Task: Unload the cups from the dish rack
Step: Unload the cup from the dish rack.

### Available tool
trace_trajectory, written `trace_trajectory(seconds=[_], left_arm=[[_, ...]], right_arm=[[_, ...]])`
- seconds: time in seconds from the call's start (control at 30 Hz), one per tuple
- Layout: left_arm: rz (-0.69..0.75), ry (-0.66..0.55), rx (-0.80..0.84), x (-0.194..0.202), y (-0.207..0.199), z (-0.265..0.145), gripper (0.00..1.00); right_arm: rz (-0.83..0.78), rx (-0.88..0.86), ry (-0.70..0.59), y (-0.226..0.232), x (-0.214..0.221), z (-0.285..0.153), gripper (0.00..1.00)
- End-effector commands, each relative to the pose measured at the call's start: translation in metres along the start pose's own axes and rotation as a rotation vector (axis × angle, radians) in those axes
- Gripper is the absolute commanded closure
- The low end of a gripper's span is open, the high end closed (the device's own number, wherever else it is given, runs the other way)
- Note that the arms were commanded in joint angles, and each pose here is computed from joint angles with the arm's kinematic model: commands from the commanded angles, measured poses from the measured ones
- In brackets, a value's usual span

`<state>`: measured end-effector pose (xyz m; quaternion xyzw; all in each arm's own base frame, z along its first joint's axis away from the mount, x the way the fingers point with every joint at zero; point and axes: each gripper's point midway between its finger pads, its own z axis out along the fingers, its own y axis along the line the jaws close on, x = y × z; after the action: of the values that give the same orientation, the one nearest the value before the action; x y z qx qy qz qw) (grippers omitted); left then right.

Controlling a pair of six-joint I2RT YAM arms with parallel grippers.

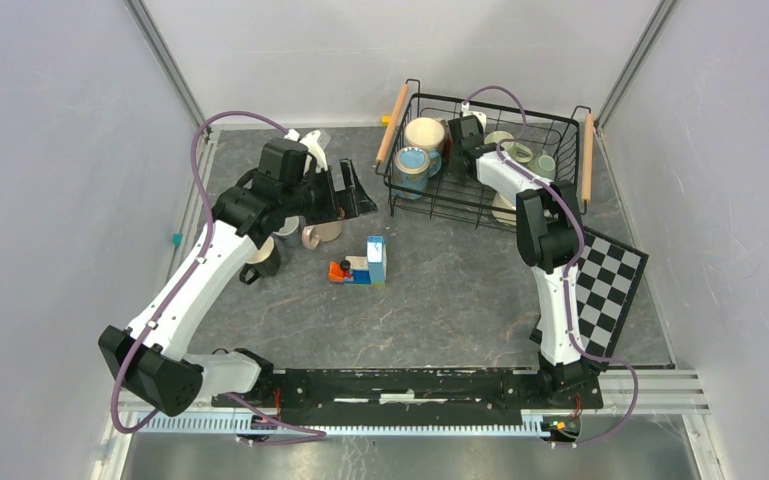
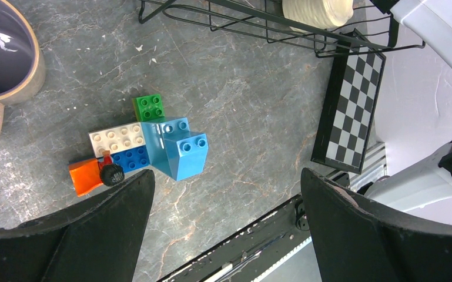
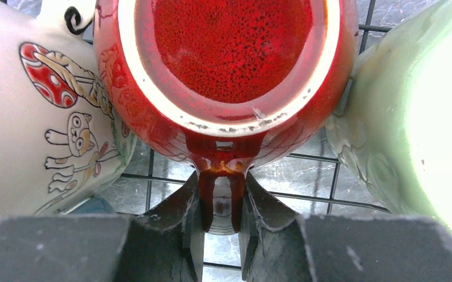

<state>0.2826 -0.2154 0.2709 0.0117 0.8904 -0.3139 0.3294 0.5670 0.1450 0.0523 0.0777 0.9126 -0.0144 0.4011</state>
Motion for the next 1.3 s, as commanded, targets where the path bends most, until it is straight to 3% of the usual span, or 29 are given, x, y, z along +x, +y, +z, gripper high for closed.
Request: trace_trajectory(seconds=[0.0, 1.27], left_arm=[[0.029, -0.013, 0.049, -0.005, -0.01, 0.001, 0.0], [0.005, 0.011, 0.053, 0.001, -0.008, 0.012, 0.0]], right_arm=[[-0.025, -0.031, -0.159, 0.008, -0.066, -0.042, 1.0], [-0.118, -0.089, -0.288, 0.016, -0.119, -0.091, 1.0]])
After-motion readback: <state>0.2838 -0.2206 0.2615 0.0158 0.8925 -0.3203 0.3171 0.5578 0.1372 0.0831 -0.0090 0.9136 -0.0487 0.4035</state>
